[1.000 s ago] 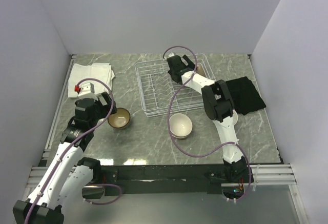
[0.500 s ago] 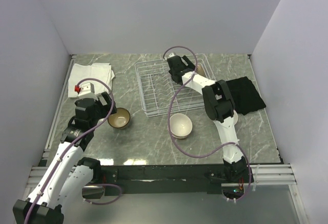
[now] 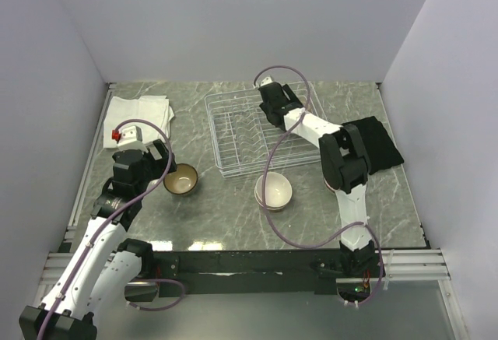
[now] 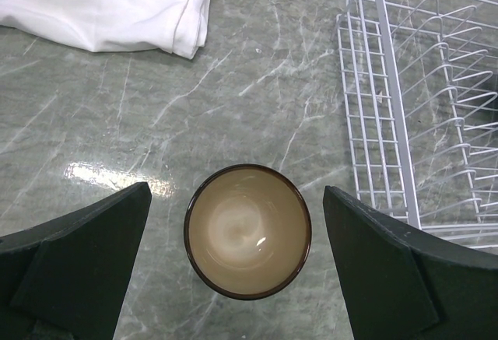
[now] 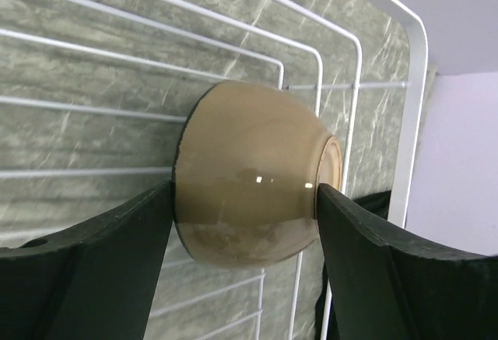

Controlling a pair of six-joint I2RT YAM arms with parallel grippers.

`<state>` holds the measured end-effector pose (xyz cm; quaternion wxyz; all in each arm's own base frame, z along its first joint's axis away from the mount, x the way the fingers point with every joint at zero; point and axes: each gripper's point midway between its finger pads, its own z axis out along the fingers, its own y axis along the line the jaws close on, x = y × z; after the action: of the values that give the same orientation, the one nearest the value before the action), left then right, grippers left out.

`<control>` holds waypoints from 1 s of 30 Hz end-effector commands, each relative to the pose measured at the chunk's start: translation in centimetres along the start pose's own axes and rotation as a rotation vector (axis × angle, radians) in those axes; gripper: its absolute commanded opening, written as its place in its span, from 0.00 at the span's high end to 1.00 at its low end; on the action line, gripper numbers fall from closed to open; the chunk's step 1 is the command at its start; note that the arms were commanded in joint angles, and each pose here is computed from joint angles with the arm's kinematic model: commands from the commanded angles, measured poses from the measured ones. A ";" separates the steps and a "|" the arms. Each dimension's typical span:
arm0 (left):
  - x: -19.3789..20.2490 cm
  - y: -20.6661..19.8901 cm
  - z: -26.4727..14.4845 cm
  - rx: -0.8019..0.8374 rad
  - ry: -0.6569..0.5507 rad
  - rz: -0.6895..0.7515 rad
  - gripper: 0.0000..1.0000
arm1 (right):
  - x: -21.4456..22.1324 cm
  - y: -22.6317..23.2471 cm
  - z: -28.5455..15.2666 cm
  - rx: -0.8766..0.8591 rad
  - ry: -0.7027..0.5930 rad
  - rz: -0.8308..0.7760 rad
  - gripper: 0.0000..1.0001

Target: Unload the bowls from the dish rack

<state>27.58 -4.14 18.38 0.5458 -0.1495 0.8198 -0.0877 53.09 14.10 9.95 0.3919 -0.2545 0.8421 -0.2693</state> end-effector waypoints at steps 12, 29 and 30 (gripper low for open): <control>-0.8 -0.8 -0.2 0.039 -0.028 0.008 0.01 | -3.5 -3.6 -6.2 -0.068 -0.136 0.312 0.85; -1.1 -7.0 0.9 0.326 0.028 -0.019 0.01 | -5.5 -5.2 -13.8 -0.337 -0.248 0.620 0.93; -2.0 -7.7 0.9 0.351 0.009 -0.027 0.01 | -5.6 -5.1 -14.3 -0.358 -0.254 0.631 0.93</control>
<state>28.73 -8.05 18.07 0.5256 -0.0942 0.8284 -0.1693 46.58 16.63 17.95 0.4475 -0.1119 0.8869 -0.0232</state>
